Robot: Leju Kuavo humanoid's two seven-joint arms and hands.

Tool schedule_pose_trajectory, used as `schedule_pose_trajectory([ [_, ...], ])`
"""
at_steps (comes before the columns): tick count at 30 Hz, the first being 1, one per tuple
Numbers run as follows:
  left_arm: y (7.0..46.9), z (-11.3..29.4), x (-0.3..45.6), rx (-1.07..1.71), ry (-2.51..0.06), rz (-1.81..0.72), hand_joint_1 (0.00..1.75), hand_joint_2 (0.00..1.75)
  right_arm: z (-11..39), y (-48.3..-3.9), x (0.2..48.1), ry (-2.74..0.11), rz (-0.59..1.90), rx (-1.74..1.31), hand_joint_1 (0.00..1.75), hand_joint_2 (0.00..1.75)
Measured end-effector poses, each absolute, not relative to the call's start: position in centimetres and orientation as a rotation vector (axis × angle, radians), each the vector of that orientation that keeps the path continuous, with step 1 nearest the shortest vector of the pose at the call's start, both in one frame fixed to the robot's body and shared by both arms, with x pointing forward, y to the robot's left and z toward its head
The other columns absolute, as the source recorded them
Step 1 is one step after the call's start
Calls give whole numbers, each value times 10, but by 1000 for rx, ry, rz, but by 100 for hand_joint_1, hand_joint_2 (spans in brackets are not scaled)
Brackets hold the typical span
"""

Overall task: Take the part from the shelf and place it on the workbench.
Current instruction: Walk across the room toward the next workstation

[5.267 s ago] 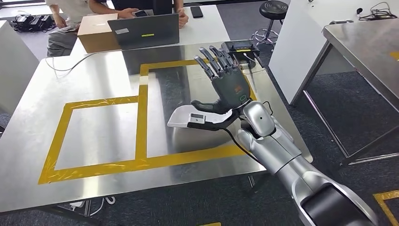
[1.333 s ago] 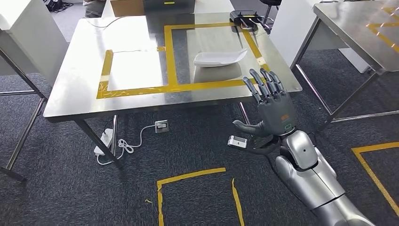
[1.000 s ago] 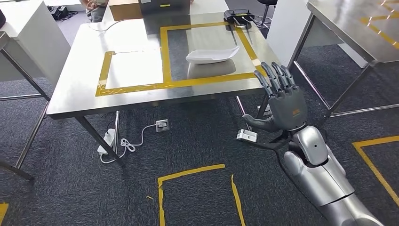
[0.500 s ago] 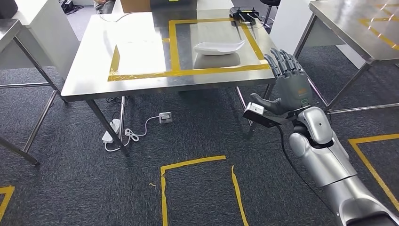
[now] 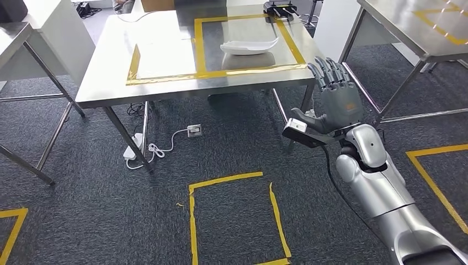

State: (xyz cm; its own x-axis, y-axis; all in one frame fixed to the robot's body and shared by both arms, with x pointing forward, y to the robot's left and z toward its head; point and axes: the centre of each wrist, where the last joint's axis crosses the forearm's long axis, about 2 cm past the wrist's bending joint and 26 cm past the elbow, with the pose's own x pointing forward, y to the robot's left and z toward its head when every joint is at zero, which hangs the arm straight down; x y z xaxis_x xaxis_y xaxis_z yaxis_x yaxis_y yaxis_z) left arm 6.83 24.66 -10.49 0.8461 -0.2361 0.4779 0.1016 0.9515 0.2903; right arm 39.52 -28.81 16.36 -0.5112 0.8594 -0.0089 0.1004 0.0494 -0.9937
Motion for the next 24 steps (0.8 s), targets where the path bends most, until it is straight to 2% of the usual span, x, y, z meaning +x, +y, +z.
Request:
schedule_pose_trajectory([
  [3,248,-105,68,300,-534,-194,0,0,163,-287,395,-1704,1523,-980,0,0],
  [6,249,-105,68,324,-531,-199,0,131,159,-288,393,-1702,1516,-987,0,0],
  [7,250,-105,68,327,-531,-200,0,175,158,-288,393,-1702,1511,-987,0,44],
  [10,252,-105,69,333,-530,-206,0,175,157,-291,393,-1710,1488,-998,0,175],
  [24,256,-106,63,360,-518,-213,0,175,152,-298,392,-1727,1445,-1018,0,175],
])
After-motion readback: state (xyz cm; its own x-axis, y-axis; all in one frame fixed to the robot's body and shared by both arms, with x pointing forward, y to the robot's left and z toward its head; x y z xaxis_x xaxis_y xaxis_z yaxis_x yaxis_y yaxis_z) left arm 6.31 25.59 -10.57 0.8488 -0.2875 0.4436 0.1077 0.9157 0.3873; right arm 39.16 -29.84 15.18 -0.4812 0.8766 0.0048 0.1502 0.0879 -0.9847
